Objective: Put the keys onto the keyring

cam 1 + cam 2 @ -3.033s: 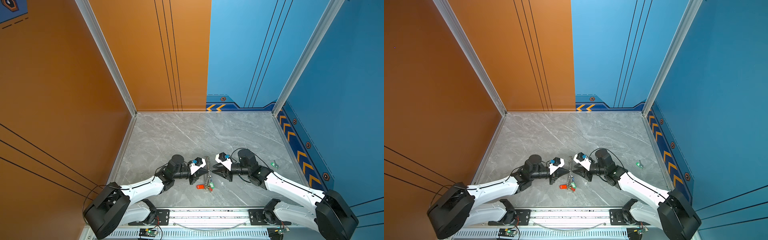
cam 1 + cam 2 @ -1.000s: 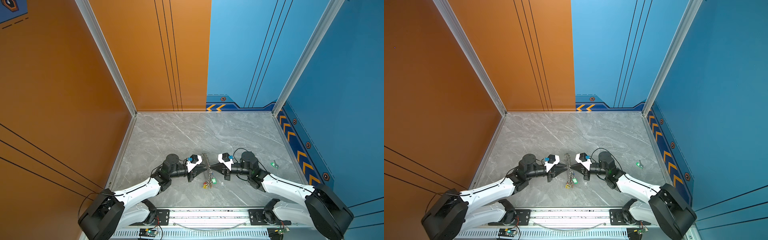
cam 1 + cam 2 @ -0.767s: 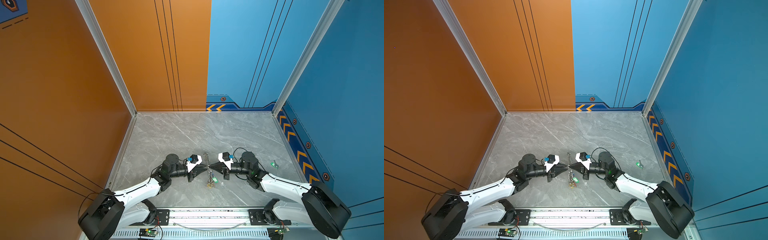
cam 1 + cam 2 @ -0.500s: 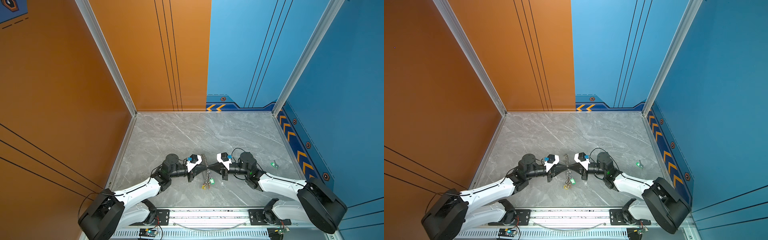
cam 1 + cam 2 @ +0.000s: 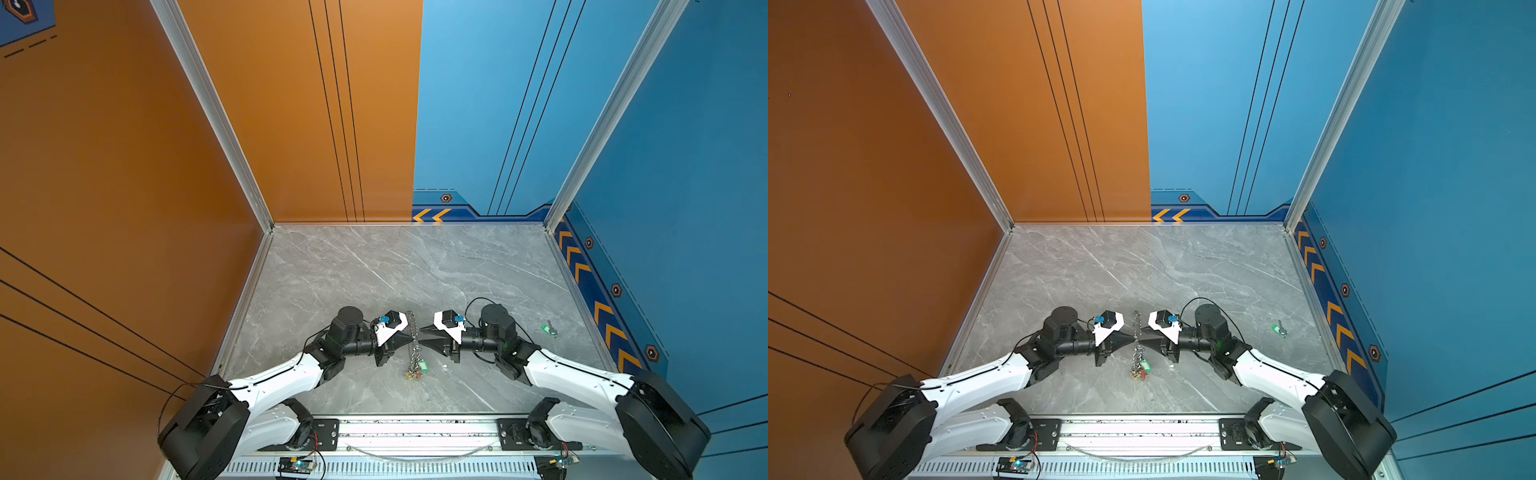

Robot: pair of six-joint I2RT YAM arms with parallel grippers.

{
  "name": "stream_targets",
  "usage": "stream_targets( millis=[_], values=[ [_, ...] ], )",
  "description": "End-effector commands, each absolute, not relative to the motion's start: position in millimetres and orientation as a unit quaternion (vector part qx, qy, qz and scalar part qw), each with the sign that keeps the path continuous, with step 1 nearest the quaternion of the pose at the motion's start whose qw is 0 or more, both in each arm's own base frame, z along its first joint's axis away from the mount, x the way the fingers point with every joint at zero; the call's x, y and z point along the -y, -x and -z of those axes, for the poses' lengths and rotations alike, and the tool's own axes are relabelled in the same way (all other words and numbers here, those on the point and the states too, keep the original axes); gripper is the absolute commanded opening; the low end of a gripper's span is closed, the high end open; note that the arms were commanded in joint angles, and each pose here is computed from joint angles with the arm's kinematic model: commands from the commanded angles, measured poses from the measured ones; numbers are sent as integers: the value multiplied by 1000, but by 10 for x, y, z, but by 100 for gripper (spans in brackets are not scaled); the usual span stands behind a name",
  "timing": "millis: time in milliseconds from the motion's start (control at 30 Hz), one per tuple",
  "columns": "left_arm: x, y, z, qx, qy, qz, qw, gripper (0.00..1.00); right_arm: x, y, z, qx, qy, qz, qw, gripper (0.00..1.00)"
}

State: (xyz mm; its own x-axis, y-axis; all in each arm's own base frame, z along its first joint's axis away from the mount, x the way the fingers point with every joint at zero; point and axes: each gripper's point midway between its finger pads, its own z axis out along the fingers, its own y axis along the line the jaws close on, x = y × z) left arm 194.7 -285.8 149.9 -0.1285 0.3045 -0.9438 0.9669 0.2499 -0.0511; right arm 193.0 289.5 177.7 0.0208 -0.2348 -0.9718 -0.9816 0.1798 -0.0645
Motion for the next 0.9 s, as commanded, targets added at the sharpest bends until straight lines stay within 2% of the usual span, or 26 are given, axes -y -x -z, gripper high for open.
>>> stream_targets(
  millis=[0,267,467,867],
  values=[
    [2913,-1994,-1501,-656,-524,319,439,0,-2759,-1943,-1599,-609,554,-319,470,37],
    [2995,-2000,-1509,-666,-561,291,396,0,-2688,-1941,-1598,-598,570,-310,470,32],
    [3046,-1939,-1489,-663,-578,304,366,0,-2711,-1905,-1636,-591,566,-320,478,28],
    [3085,-1853,-1546,-648,-585,327,362,0,-2816,-1869,-1546,-590,574,-332,461,19]
  ],
)
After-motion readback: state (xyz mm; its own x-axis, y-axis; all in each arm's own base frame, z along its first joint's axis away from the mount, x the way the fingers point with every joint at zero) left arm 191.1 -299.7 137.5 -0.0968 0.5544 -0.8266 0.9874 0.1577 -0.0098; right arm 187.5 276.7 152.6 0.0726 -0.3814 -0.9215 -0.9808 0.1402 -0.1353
